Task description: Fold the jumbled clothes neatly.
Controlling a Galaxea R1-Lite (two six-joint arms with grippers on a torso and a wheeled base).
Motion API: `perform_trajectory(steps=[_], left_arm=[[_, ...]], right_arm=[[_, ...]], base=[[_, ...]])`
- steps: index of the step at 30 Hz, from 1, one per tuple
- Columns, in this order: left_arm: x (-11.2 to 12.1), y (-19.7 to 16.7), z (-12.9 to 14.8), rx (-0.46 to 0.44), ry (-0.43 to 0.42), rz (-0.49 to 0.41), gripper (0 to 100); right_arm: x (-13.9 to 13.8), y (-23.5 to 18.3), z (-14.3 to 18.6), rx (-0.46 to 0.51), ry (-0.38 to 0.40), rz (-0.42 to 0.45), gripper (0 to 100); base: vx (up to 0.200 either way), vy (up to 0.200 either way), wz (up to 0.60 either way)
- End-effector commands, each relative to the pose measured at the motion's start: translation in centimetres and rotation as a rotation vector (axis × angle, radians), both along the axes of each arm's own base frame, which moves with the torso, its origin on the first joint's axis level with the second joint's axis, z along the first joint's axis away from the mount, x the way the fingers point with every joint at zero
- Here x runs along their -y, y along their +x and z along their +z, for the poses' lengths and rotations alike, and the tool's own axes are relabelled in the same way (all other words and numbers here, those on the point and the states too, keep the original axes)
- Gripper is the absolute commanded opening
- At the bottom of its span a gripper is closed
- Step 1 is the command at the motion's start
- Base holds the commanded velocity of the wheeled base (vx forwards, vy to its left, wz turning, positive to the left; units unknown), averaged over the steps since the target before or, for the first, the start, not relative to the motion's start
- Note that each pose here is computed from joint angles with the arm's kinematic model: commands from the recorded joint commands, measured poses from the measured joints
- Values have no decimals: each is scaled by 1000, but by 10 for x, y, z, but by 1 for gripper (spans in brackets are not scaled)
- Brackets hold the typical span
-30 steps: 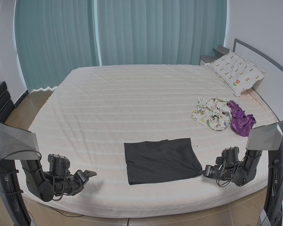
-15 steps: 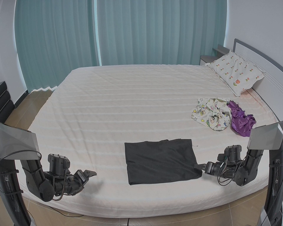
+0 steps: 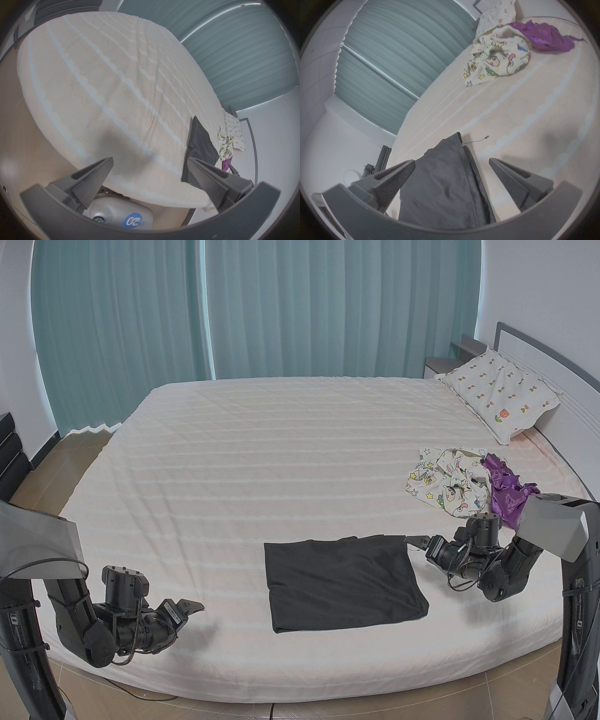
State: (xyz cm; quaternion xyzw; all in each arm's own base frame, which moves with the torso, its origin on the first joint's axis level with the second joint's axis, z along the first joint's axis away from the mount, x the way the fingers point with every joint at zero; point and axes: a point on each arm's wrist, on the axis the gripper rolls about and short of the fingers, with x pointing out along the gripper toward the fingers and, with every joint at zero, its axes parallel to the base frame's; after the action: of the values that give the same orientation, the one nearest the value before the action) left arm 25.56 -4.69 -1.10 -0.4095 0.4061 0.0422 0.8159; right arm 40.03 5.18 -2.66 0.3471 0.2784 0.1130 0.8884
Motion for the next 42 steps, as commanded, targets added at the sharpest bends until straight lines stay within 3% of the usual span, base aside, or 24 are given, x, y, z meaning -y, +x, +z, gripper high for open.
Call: perform_trajectory(steps=[1, 12, 27, 28, 38, 42], left_arm=[[0, 7, 0, 15, 1, 50, 100], [0, 8, 0, 14, -8, 65, 100], [1, 9, 0, 15, -7, 62, 100], [1, 9, 0, 15, -7, 62, 100], [1, 9, 0, 13, -6, 62, 100], [1, 9, 0, 13, -6, 60, 100]], right_arm=[[-7, 24, -14, -39, 23, -7, 100], [-7, 25, -14, -50, 56, -28, 100], [-26, 25, -30, -68, 41, 13, 100], [-27, 26, -29, -64, 42, 15, 0], [-21, 29, -26, -52, 45, -11, 0], [-21, 35, -22, 3, 38, -73, 0]], base=[[0, 0, 0], [164, 0, 0], [0, 0, 0], [0, 0, 0], [0, 0, 0], [0, 0, 0]])
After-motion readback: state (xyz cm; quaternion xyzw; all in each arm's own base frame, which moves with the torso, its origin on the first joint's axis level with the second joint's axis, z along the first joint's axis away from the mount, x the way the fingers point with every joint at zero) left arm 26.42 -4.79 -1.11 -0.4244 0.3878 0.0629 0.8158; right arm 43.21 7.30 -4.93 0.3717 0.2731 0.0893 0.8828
